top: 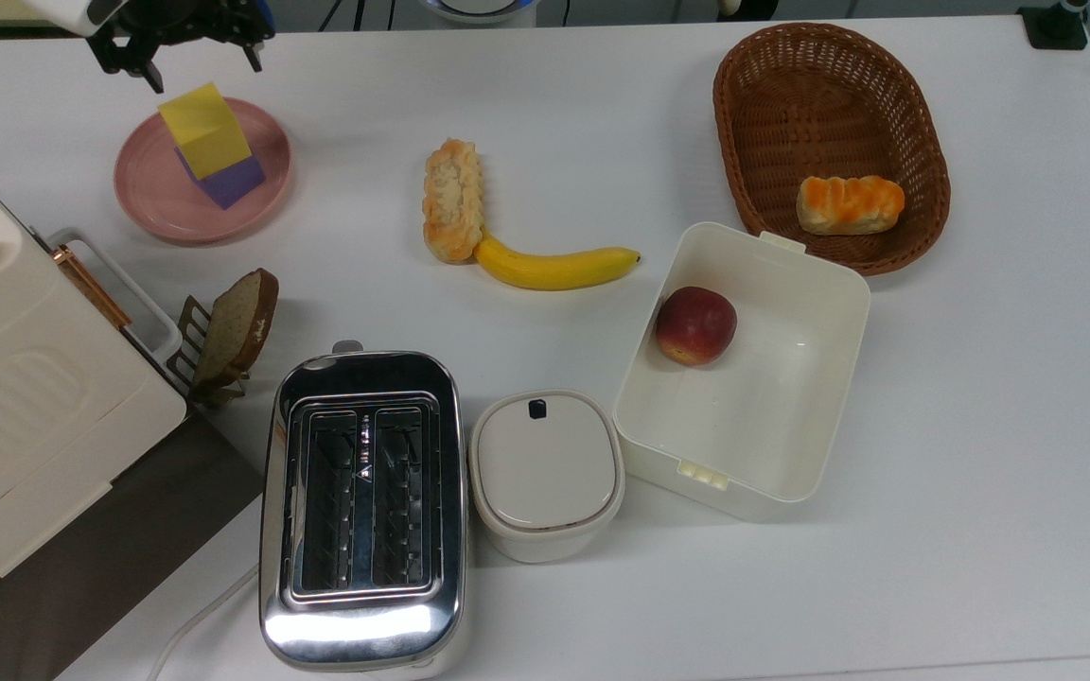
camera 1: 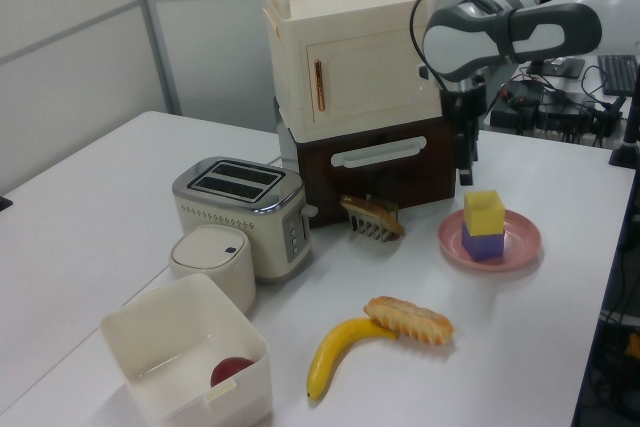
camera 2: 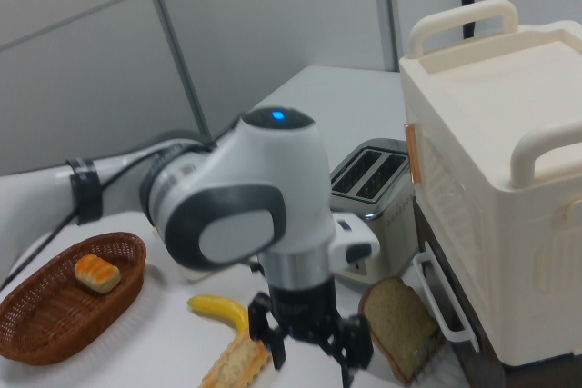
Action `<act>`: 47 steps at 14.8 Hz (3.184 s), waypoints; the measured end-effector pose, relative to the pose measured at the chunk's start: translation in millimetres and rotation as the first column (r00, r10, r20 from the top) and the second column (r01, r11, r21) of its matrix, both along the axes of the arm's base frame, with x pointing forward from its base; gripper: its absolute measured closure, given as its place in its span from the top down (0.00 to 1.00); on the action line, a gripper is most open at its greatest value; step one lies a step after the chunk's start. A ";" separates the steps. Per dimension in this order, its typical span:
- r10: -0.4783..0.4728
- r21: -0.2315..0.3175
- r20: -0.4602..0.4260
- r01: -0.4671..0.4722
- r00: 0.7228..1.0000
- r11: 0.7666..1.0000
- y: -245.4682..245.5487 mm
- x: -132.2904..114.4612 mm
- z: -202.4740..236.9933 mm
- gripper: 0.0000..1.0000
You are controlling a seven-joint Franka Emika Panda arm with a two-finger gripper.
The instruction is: Put the yellow cube on the table
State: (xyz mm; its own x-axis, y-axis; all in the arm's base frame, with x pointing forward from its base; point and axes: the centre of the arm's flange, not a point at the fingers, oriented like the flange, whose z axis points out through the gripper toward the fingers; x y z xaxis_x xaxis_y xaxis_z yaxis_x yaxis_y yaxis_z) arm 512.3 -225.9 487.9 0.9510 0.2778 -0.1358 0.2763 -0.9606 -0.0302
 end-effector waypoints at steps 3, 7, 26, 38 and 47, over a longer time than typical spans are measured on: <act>0.037 -0.004 0.006 -0.037 0.999 0.999 -28.7 -12.5 -36.8 1.00; 0.078 -0.027 0.009 -0.078 0.997 0.997 -43.6 -22.6 -63.4 1.00; -0.060 -0.091 -0.060 0.054 0.996 0.994 188.5 34.3 -26.5 0.61; -0.127 -0.181 -0.137 0.101 0.982 0.978 308.1 35.7 -93.0 0.72; -0.225 -0.158 -0.014 0.220 0.974 0.963 260.8 51.1 6.9 1.00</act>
State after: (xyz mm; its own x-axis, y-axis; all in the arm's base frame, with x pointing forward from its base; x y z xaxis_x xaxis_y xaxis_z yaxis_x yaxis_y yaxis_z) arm 563.4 34.9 494.9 0.9810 0.0330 -0.1910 0.0564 -0.9914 0.1184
